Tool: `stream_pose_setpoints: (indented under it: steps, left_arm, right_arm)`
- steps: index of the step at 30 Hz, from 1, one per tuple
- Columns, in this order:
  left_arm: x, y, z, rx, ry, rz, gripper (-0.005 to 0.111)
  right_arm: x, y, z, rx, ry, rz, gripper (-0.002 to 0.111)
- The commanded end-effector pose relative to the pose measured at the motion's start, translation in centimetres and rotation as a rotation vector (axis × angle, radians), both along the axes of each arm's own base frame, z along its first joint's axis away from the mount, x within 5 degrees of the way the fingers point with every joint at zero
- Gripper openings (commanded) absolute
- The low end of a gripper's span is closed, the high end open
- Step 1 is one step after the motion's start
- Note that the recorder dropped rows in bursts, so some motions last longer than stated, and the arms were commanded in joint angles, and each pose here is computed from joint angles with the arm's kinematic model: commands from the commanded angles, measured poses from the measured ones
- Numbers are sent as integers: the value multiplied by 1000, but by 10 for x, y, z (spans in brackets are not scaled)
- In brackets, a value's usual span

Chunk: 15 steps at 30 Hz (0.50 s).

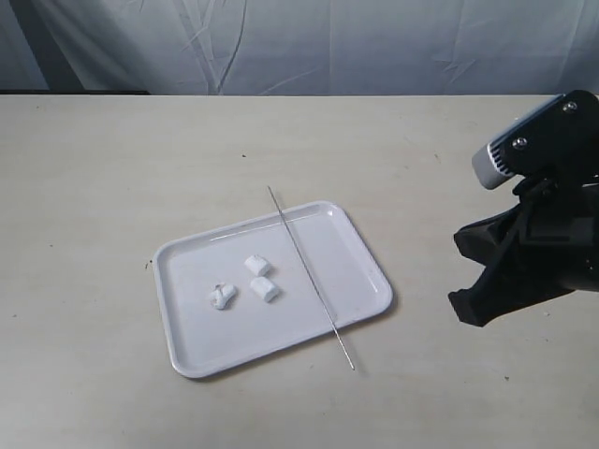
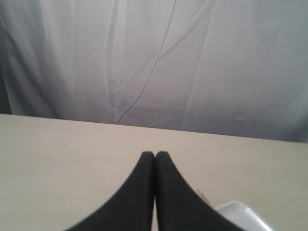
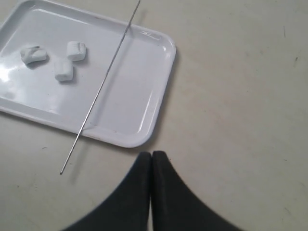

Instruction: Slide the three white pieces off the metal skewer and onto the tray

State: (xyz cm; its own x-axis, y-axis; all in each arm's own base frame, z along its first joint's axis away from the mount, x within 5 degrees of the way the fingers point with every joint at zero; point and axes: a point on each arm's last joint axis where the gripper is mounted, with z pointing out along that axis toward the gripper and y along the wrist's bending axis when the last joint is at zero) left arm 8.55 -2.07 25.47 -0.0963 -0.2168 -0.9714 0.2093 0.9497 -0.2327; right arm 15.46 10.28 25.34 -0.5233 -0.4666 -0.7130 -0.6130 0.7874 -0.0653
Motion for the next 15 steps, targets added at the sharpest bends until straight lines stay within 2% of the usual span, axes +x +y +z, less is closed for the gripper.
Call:
stream_pose_setpoints:
  steps: [1,3,5,7,9,10,13,15]
  left_arm:
    - [-3,0,-20,-159,29,4,0]
    - [-7,3,-33,-192,23,41,0]
    - [-10,6,-44,-177,-4,78,0]
    - [-14,10,-41,-129,-66,121,0]
    - [-17,14,-40,47,-112,167,0]
    - [-19,16,-40,80,-128,193,0]
    - [-23,22,-39,127,-146,263,0]
    - [-25,24,-42,101,-123,291,0]
  right_arm:
    - [-7,-11,12,76,-28,-77,-1]
    - [-10,-20,20,135,-47,-152,-1]
    - [-14,-32,29,178,-89,-231,-1]
    - [-19,-44,38,195,-143,-289,-1]
    - [-24,-57,43,184,-189,-344,-1]
    - [-26,-62,46,185,-210,-372,-1]
    - [-35,-76,49,186,-242,-459,-1]
    - [-41,-83,48,182,-261,-501,-1]
